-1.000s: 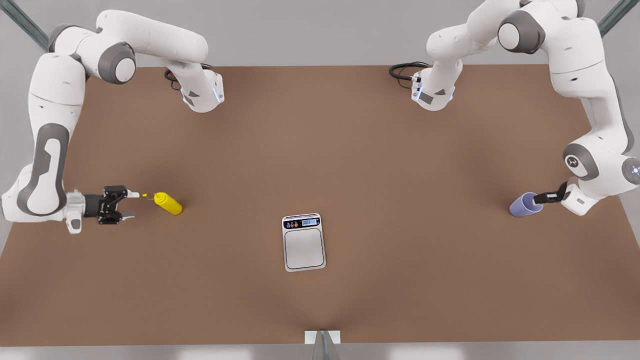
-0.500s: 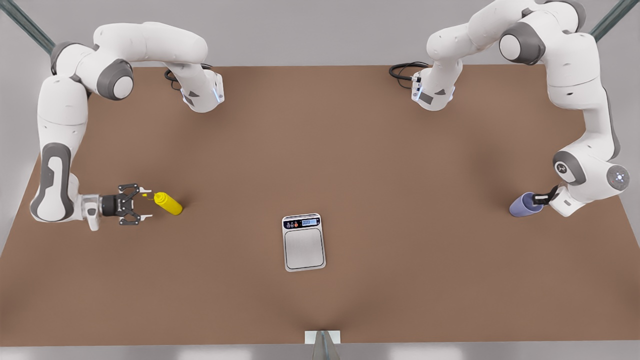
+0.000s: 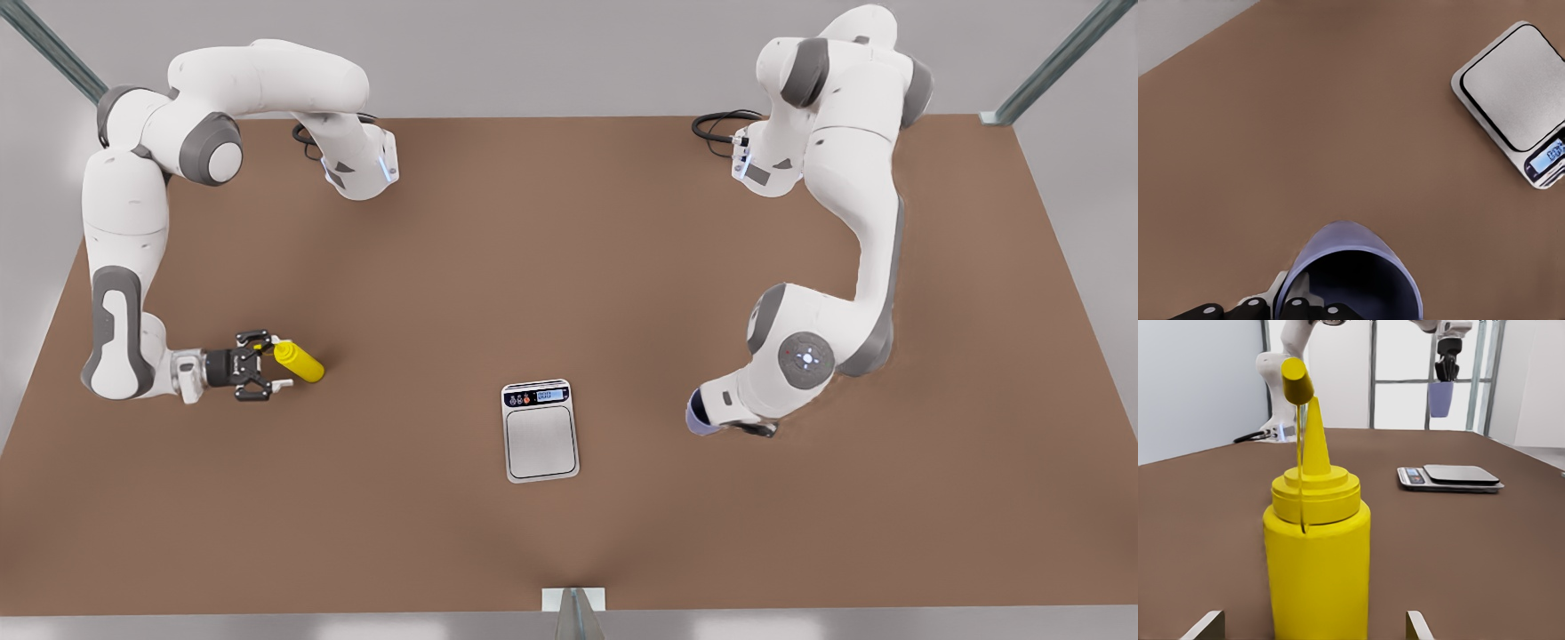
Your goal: Move cup to the weight, pick up sauce bottle, pour sauce
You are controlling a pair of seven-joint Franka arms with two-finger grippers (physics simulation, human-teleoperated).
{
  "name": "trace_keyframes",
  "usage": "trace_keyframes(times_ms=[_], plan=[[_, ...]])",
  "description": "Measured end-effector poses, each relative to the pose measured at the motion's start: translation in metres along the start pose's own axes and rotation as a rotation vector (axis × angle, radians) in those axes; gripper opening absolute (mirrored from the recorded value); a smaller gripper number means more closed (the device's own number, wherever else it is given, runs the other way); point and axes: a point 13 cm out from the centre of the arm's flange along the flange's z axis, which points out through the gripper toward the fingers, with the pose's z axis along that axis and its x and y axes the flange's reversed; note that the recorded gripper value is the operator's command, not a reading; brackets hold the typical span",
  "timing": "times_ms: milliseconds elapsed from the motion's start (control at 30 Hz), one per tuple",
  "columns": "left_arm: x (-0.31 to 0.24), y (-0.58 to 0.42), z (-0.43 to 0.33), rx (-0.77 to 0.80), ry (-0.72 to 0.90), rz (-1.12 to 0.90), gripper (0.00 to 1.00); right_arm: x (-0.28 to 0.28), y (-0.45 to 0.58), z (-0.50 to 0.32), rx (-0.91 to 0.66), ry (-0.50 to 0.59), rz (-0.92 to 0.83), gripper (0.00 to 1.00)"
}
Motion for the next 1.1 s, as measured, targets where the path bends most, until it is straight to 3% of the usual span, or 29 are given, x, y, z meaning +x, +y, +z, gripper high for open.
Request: trace_keyframes(times_ms=[200,333,533,867,933,1067,1100], plan=[[-0.06,-0.149,0.022,0.088,-0.033,-0.192,0.21,0.004,0.01,0.003,0.001,-0.017,-0.061,1.0],[-0.097,-0.191,0.047,0.106,-0.117,-0.354,0.21,0.008,0.013,0.008,-0.005,-0.025,-0.092,1.0],[-0.124,-0.215,0.059,0.154,-0.206,-0.566,0.21,0.008,0.012,0.011,-0.007,-0.025,-0.141,1.0],[-0.129,-0.207,0.096,0.188,-0.206,-0.829,0.21,0.003,0.002,0.024,-0.014,-0.028,-0.192,1.0],[-0.13,-0.206,0.097,0.194,-0.209,-0.865,0.33,0.002,0.001,0.026,-0.015,-0.029,-0.194,1.0],[-0.13,-0.198,0.102,0.192,-0.21,-0.928,0.33,-0.001,-0.004,0.033,-0.016,-0.034,-0.199,1.0],[-0.13,-0.197,0.102,0.193,-0.21,-0.941,0.38,-0.002,-0.005,0.035,-0.016,-0.036,-0.201,1.0]])
